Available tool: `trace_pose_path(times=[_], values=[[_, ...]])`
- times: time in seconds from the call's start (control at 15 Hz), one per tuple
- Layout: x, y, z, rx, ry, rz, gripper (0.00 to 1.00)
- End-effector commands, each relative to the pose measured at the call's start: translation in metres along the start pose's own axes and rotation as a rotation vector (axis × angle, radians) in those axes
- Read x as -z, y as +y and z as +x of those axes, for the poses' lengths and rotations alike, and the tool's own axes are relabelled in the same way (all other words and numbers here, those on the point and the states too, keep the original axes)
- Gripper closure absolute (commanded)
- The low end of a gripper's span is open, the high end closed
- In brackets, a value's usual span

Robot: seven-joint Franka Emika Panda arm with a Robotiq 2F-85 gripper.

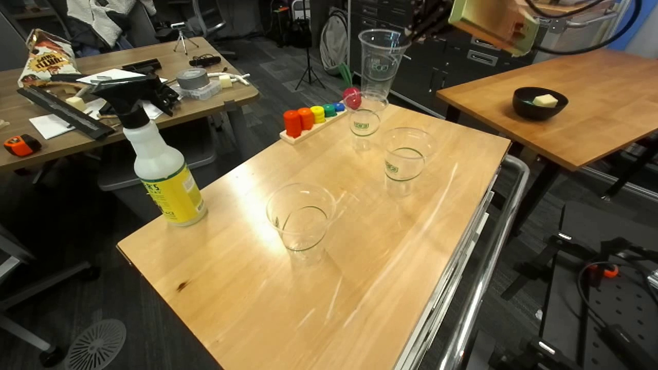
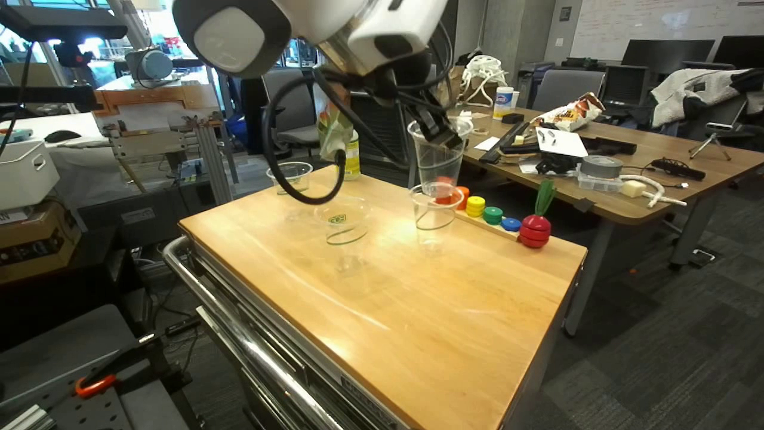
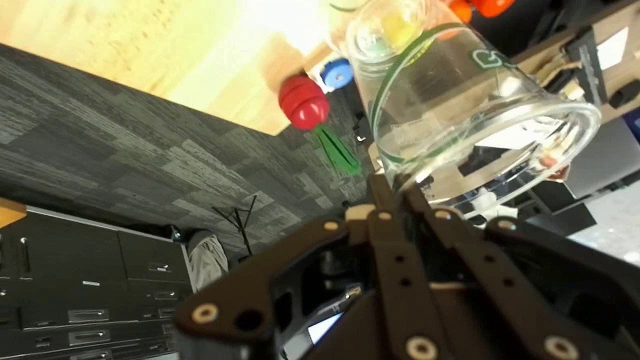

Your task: Stack the cups in a clockwise direction

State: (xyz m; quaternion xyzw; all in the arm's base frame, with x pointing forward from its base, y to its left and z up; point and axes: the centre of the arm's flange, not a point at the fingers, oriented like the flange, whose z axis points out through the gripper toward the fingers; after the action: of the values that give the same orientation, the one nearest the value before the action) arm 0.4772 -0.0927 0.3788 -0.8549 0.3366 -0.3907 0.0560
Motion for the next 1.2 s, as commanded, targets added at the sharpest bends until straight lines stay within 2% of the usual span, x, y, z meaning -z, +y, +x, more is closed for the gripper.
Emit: trace_pose_path(times=[0.0, 0.2, 0.53, 0.6, 0.67, 0.73, 1.13], values=[[-0.04, 0.0, 0.007, 0.028, -0.091, -0.061, 0.94], [-0.067, 0.014, 0.007, 0.038, -0.152, -0.084, 0.94], [-0.083, 0.017, 0.015, 0.05, -0.213, -0.097, 0.93], [-0.084, 0.015, 0.015, 0.059, -0.215, -0.1, 0.68], [-0.082, 0.014, 0.017, 0.066, -0.216, -0.099, 0.68], [-0.08, 0.013, 0.018, 0.07, -0.21, -0.098, 0.63], [-0.072, 0.015, 0.023, 0.089, -0.183, -0.095, 0.18]])
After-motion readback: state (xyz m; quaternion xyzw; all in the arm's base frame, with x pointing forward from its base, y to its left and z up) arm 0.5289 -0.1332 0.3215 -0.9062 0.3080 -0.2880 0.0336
